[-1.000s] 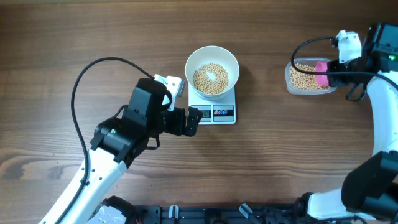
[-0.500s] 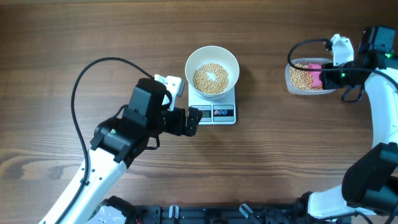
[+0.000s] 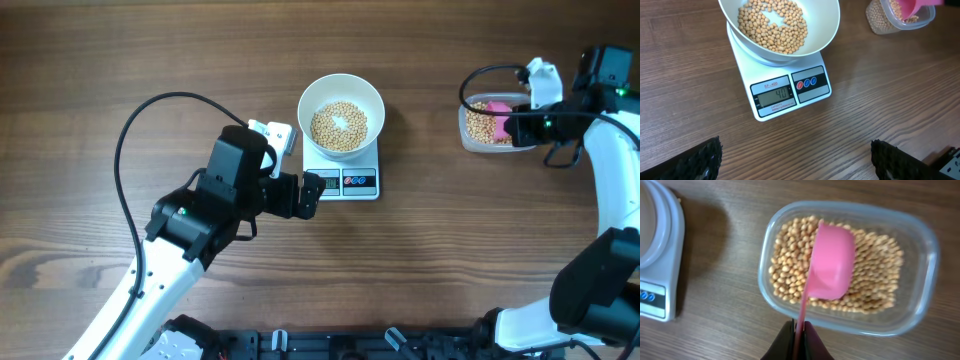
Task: Scoop item into bowl and weigh 150g on scale
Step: 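Scoop soybeans again from the tub with the right gripper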
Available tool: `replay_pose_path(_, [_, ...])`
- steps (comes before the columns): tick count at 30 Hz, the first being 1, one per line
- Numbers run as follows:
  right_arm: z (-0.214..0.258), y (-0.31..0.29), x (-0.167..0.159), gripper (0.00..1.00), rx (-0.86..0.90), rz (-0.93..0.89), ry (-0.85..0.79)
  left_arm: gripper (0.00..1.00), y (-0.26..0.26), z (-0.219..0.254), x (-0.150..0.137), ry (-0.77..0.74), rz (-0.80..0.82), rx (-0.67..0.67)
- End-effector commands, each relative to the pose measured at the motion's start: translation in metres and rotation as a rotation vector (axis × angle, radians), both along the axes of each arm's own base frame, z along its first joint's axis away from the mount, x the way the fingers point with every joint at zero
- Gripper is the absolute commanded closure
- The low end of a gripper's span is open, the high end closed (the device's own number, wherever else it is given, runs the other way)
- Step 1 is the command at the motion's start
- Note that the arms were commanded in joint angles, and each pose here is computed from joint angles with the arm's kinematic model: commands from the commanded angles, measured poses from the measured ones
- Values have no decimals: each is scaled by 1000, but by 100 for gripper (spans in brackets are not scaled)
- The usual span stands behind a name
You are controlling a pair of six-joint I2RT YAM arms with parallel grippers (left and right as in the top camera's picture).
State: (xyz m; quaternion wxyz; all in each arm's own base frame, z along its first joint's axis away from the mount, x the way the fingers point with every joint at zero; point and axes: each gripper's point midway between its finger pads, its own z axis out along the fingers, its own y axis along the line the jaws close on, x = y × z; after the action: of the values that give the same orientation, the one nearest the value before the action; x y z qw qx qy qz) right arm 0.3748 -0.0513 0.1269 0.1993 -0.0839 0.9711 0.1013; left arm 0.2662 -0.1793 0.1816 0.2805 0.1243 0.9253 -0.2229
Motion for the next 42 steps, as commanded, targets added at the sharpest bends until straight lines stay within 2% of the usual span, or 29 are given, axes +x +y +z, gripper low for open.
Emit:
replay_pose_path(1, [-11, 20, -8, 96, 109, 20, 35, 0, -1, -1, 0, -1, -6, 4])
replay_pose_path(9, [-4, 26, -6, 96, 204, -22, 25, 0, -1, -1, 0, -1, -6, 4])
replay_pose_path(16, [10, 23, -6, 96, 378, -77, -4, 0, -1, -1, 0, -1, -6, 4])
replay_pose_path(27, [-16, -5, -10, 96, 484, -238, 89, 0, -1, -1, 0, -1, -6, 4])
replay_pose_path(33, [-8, -11, -9, 96, 600, -263, 56, 0, -1, -1, 0, -1, -6, 4])
replay_pose_path(42, [-1, -36, -13, 96, 670, -362, 32, 0, -1, -1, 0, -1, -6, 4])
